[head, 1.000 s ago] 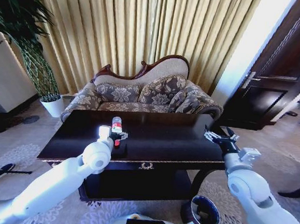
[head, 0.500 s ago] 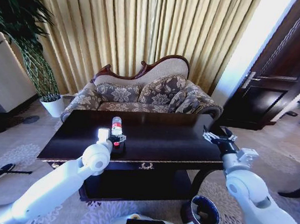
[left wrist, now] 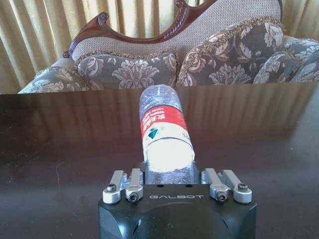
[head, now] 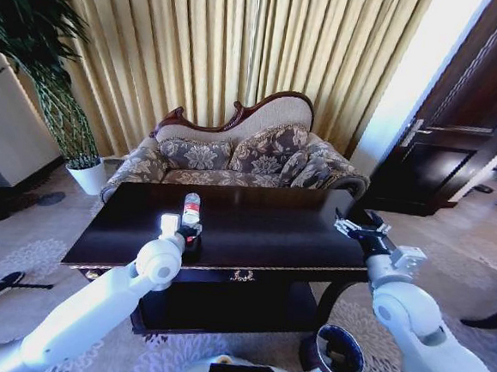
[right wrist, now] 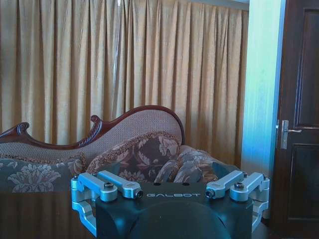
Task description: Move to the front of the table and place the trash on the table into the trash bin.
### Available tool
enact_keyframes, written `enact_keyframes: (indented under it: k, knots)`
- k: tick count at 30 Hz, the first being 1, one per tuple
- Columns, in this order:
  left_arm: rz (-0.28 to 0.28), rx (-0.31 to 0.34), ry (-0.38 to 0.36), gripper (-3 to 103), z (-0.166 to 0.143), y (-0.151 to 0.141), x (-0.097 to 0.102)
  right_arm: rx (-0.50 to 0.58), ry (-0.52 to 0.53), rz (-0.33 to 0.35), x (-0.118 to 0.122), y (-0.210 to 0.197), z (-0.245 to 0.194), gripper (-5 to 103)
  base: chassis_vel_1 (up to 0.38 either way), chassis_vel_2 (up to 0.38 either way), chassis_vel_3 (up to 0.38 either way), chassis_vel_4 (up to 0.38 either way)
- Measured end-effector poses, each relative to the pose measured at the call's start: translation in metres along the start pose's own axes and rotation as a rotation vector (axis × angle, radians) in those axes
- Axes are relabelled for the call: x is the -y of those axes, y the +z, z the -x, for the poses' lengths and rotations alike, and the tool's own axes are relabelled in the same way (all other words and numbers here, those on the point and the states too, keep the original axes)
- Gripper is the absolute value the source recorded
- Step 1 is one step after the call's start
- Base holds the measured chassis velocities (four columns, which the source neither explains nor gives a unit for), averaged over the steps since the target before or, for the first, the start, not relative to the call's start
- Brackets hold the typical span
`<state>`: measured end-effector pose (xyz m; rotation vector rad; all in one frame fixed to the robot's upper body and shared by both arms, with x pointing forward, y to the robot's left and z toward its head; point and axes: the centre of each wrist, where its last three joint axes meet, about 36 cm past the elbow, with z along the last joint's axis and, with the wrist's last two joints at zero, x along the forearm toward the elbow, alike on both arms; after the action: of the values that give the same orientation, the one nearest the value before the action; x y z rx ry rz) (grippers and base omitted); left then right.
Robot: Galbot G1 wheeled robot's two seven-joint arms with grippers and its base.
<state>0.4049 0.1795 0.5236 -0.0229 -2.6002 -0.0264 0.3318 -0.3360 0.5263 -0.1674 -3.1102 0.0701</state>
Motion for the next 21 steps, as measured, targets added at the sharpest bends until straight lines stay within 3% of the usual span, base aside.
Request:
enact_keyframes:
  k: [9, 13, 14, 17, 19, 21]
  knots:
    - [0.002, 0.022, -0.008, 27, 0.003, -0.002, -0.009, 0.004, -0.007, 0.006, -0.003, -0.002, -0.003, 100, 0.0, 0.0, 0.0, 0.0]
    - [0.083, 0.166, -0.046, 27, 0.015, 0.003, -0.026, 0.004, -0.025, 0.011, -0.008, -0.003, -0.005, 100, 0.0, 0.0, 0.0, 0.0]
    - [0.083, 0.166, -0.046, 27, 0.015, 0.003, -0.026, 0.004, -0.025, 0.011, -0.008, -0.003, -0.005, 100, 0.0, 0.0, 0.0, 0.0]
    - [0.134, 0.267, -0.075, 27, 0.025, 0.003, -0.038, 0.007, -0.044, 0.024, -0.013, -0.006, -0.008, 100, 0.0, 0.0, 0.0, 0.0]
    - [0.144, 0.291, -0.081, 27, 0.027, 0.003, -0.042, 0.007, -0.051, 0.028, -0.015, -0.007, -0.008, 100, 0.0, 0.0, 0.0, 0.0]
    - [0.186, 0.371, -0.084, 27, 0.035, 0.002, -0.053, 0.009, -0.071, 0.04, -0.019, -0.009, -0.009, 100, 0.0, 0.0, 0.0, 0.0]
